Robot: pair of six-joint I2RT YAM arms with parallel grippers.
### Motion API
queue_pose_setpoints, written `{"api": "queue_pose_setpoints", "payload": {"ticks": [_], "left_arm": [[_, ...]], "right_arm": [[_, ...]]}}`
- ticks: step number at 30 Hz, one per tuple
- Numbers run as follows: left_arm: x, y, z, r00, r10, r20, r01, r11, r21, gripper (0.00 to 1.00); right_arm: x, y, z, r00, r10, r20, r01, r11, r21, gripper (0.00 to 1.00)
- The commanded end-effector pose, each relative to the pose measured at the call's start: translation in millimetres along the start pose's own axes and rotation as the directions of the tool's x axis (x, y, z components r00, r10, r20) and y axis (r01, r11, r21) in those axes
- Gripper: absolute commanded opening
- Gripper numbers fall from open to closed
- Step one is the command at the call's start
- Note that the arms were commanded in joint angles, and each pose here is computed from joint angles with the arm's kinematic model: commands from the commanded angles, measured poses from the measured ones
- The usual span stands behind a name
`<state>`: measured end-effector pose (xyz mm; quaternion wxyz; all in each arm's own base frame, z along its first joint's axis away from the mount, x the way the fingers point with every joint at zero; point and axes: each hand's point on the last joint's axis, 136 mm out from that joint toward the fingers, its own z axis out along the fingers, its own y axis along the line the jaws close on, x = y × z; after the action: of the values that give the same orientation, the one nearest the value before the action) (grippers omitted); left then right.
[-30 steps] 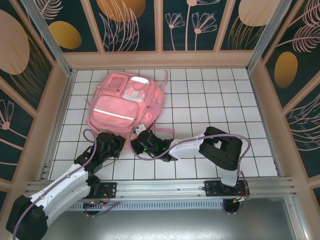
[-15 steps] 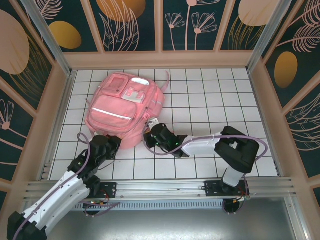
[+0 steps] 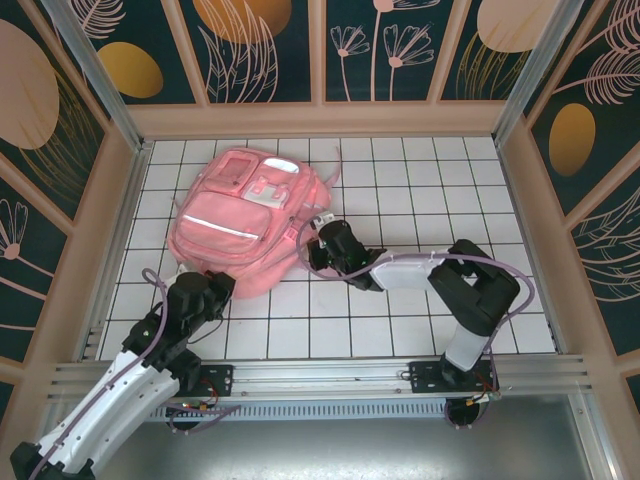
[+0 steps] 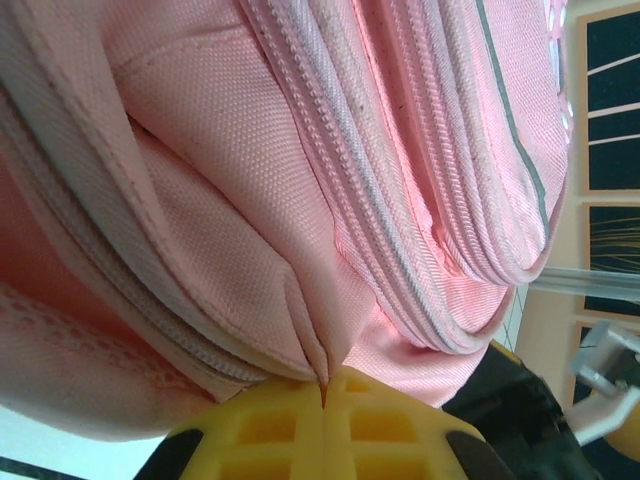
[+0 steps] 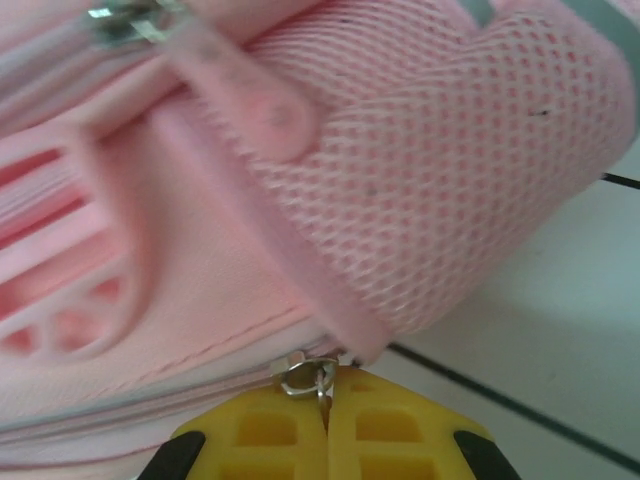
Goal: Pack the student bag
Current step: Zip the student bag at the center of the table.
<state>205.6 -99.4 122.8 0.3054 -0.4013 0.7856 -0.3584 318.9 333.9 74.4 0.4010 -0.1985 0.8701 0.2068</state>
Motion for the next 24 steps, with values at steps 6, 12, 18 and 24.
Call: {"api": "queue_pose_setpoints", "payload": {"ticks": [6, 12, 18, 24], "left_arm": [[-22.9, 7.8, -17.2, 0.991, 0.073, 0.110, -0.066, 0.996, -0.067, 0.00], [-15.3, 0.3, -10.6, 0.993, 0.091, 0.071, -0.089, 0.996, -0.028, 0.00], [-9.2, -6.7, -1.6, 0.991, 0.128, 0.037, -0.128, 0.992, -0.020, 0.00], [-16.3, -14.4, -5.8, 0.985, 0.158, 0.069, -0.157, 0.987, -0.019, 0.12]], "right_arm": [[-24.4, -89.5, 31.1, 0.998, 0.067, 0.010, -0.067, 0.961, 0.268, 0.00], [-33.2, -81.0, 31.7, 0.997, 0.081, 0.020, -0.083, 0.973, 0.215, 0.00], [-40.7, -85.2, 11.3, 0.994, 0.091, 0.057, -0.101, 0.970, 0.221, 0.15], [-54.2, -105.0, -28.4, 0.984, 0.126, 0.129, -0.156, 0.955, 0.253, 0.46]]}}
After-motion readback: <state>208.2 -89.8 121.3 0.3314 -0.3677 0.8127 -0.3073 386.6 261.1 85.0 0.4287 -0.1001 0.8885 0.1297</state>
